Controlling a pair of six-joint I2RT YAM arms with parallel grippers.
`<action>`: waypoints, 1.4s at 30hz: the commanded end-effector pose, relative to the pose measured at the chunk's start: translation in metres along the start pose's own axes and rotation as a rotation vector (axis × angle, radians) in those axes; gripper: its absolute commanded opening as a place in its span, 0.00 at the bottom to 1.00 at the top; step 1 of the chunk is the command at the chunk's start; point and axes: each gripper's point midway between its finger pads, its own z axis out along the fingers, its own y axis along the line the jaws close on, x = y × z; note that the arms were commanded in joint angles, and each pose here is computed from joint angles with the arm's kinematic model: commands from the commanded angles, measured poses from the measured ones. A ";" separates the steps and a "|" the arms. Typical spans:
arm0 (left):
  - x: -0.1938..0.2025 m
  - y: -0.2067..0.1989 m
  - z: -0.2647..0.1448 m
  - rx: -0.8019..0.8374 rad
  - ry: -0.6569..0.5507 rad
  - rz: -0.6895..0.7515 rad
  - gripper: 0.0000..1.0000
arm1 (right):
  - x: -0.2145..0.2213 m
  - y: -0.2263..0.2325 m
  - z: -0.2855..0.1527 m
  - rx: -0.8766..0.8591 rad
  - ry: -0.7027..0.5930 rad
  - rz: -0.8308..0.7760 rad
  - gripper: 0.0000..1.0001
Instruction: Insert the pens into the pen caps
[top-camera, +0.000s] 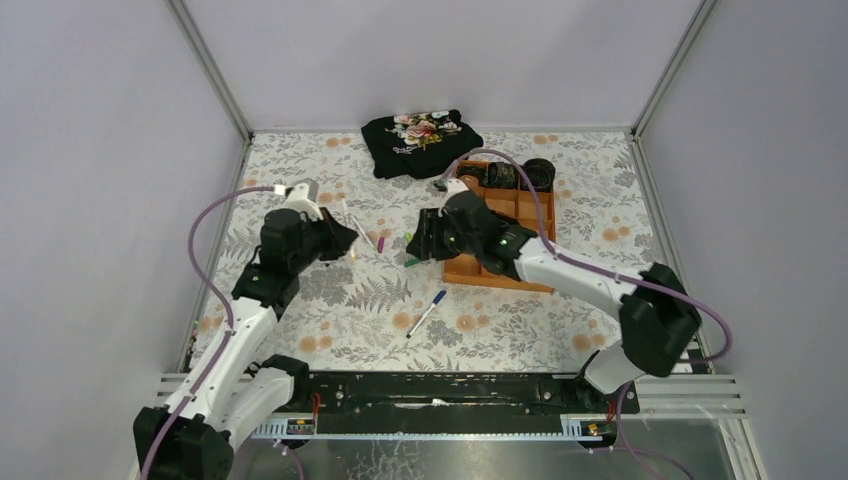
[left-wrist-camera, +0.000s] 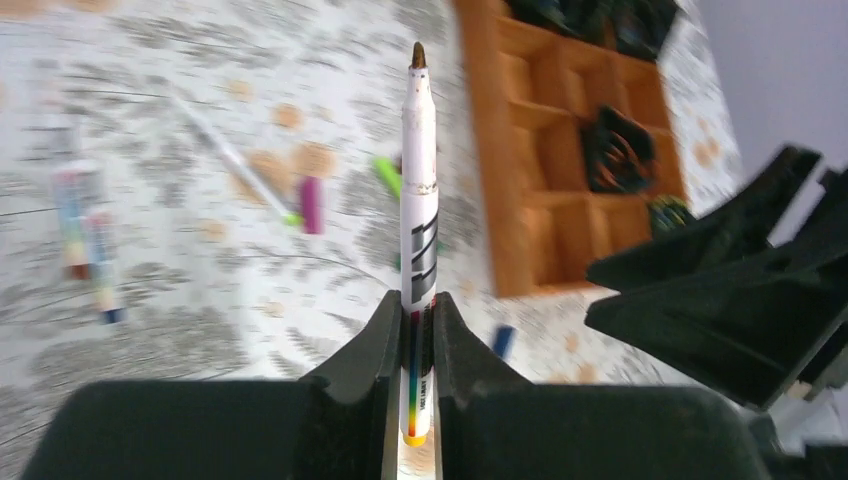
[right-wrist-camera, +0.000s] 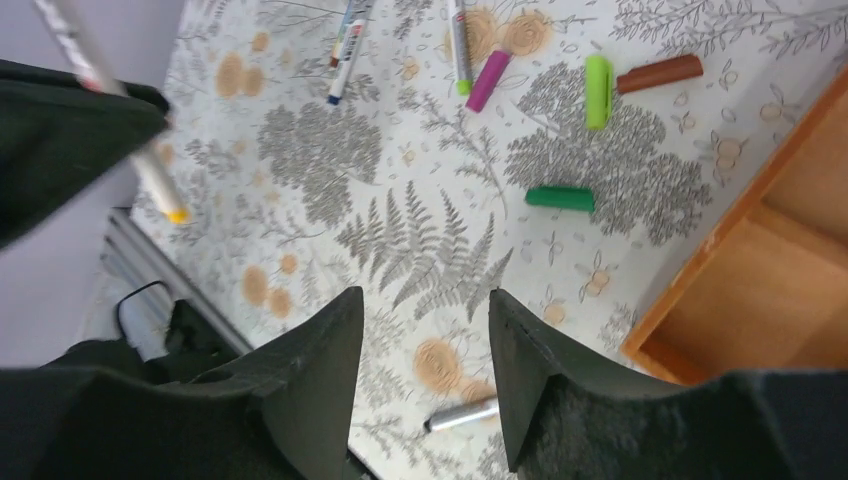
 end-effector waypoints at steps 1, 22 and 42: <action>-0.033 0.048 -0.013 -0.216 -0.074 0.068 0.00 | -0.003 -0.011 0.030 0.093 0.062 -0.086 0.54; -0.042 0.048 -0.024 -0.231 -0.141 0.071 0.00 | -0.002 -0.018 0.182 0.222 0.167 -0.037 0.43; -0.045 0.048 -0.024 -0.221 -0.151 0.062 0.00 | 0.043 -0.066 0.200 0.451 0.302 -0.240 0.34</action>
